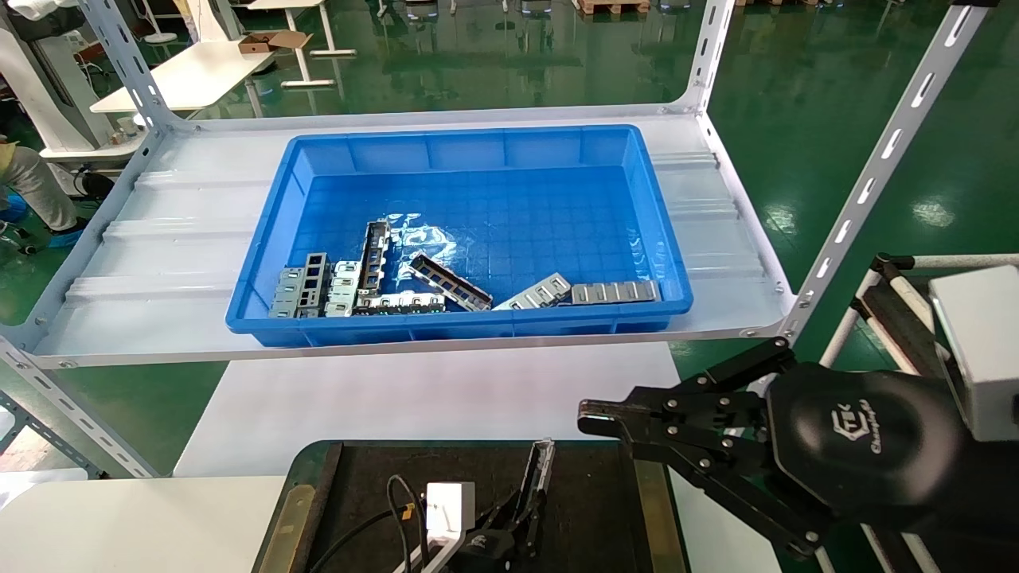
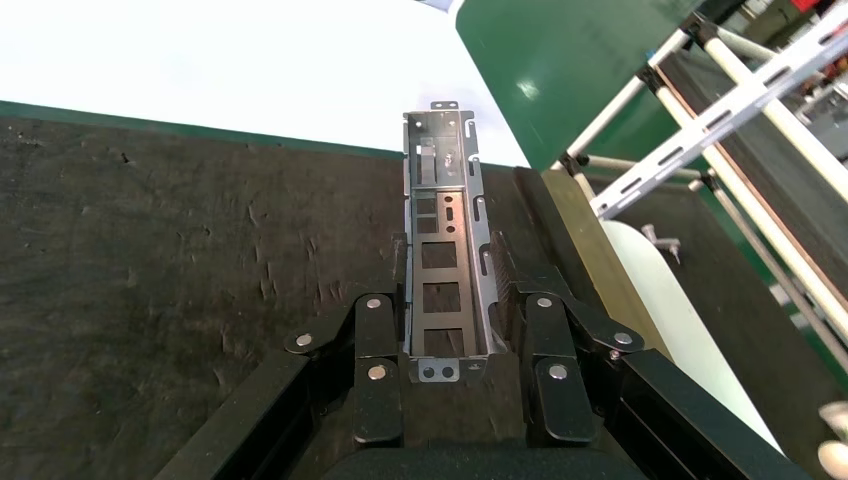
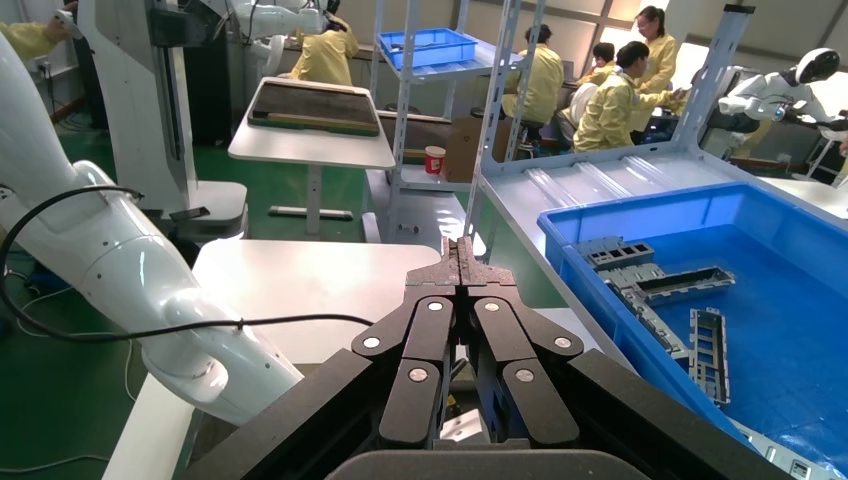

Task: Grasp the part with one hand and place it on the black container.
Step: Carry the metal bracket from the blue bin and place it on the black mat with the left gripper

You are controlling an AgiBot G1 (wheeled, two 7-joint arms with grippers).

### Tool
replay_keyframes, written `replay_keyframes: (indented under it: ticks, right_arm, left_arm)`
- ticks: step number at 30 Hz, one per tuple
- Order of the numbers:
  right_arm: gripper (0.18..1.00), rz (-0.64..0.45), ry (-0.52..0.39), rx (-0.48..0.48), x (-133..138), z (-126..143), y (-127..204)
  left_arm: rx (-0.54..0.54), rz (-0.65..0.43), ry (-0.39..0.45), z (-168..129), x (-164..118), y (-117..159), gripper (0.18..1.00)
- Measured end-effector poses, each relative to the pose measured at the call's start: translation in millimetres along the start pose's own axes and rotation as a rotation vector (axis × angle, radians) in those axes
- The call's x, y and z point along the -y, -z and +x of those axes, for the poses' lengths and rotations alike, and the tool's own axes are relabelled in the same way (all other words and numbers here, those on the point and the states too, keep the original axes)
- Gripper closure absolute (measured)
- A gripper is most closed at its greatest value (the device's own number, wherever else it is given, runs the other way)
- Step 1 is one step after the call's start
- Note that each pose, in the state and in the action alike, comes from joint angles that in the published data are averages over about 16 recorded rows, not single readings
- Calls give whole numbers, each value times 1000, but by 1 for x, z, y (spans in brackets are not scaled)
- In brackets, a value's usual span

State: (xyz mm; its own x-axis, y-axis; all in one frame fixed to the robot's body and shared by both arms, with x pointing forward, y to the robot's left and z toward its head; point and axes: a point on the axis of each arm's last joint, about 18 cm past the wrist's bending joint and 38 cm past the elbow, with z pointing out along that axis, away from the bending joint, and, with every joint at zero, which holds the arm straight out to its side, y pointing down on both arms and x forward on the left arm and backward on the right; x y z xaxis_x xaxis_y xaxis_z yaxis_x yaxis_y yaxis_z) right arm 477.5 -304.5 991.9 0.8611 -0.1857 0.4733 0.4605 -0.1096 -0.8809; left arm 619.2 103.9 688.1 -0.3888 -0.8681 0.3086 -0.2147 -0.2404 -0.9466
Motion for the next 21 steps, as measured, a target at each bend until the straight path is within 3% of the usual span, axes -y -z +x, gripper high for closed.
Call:
replay_keyframes:
  ticks: [21]
  right_arm:
    - [988, 0, 0, 0, 0, 0, 0]
  left_arm:
    - [76, -8, 56, -8, -16, -17, 828]
